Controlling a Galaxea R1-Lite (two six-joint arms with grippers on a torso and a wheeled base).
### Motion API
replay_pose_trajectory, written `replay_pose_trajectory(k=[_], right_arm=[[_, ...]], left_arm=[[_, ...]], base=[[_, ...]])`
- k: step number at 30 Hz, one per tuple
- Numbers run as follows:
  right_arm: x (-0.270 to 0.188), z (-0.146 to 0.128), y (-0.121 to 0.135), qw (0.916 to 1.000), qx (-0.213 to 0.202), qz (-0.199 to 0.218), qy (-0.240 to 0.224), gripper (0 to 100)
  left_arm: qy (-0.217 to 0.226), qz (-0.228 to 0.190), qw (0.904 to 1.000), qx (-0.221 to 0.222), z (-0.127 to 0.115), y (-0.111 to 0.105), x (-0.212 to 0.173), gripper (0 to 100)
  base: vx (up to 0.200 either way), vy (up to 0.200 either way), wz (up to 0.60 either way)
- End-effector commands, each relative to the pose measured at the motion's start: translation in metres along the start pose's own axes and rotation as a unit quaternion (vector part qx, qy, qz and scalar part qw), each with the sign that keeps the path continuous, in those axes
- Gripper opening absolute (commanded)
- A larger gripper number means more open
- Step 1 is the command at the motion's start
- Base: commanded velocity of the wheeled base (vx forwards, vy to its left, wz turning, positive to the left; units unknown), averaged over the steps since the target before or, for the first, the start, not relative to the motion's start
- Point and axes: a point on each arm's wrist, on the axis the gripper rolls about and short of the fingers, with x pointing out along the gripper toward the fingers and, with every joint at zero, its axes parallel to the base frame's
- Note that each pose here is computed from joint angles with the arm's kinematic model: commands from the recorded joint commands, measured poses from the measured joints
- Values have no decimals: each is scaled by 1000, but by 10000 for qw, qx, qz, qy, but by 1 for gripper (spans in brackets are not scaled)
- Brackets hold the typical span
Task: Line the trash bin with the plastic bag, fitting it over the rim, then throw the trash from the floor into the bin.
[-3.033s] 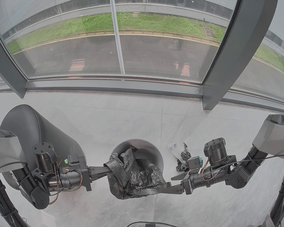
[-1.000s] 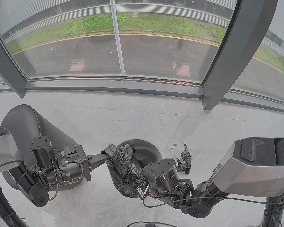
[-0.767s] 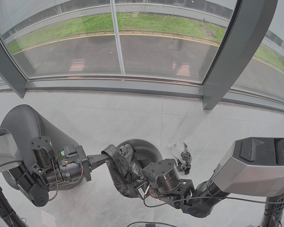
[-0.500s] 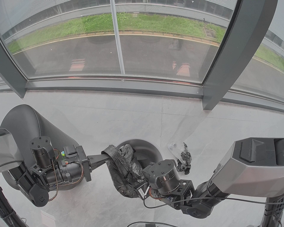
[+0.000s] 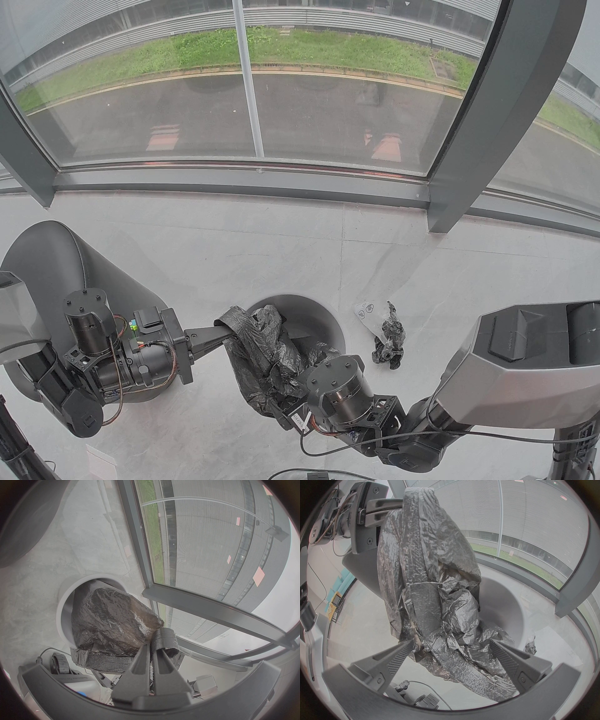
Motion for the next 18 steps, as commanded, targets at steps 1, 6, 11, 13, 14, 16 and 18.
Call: replay_pose_trajectory(k=[1,6,11,13,14,16,18], right_arm=[[3,-2,-2,10000,12,-21,12,100],[2,-4,-7,9999,6,-127,-84,100],[3,-4,-13,9996,18,-212,-200,0],[5,-4,-17,9992,71,-253,-300,0],[8,-5,-18,9990,102,-281,-346,0],[11,-5,-21,9983,150,-326,-468,0],[11,-4,-22,9976,194,-344,-569,0]], left_arm=[[0,6,10000,-8,0,0,0,0],[0,6,10000,-8,0,0,0,0],[0,6,10000,-1,0,0,0,0],[10,11,10000,-12,-1,1,0,0],[10,11,10000,-12,-1,0,0,0],[10,11,10000,-4,-1,0,-1,0],[-3,20,10000,-10,-2,0,-2,0]], base=[[0,0,0],[0,0,0],[0,0,0],[0,0,0],[0,0,0],[0,0,0],[0,0,0]])
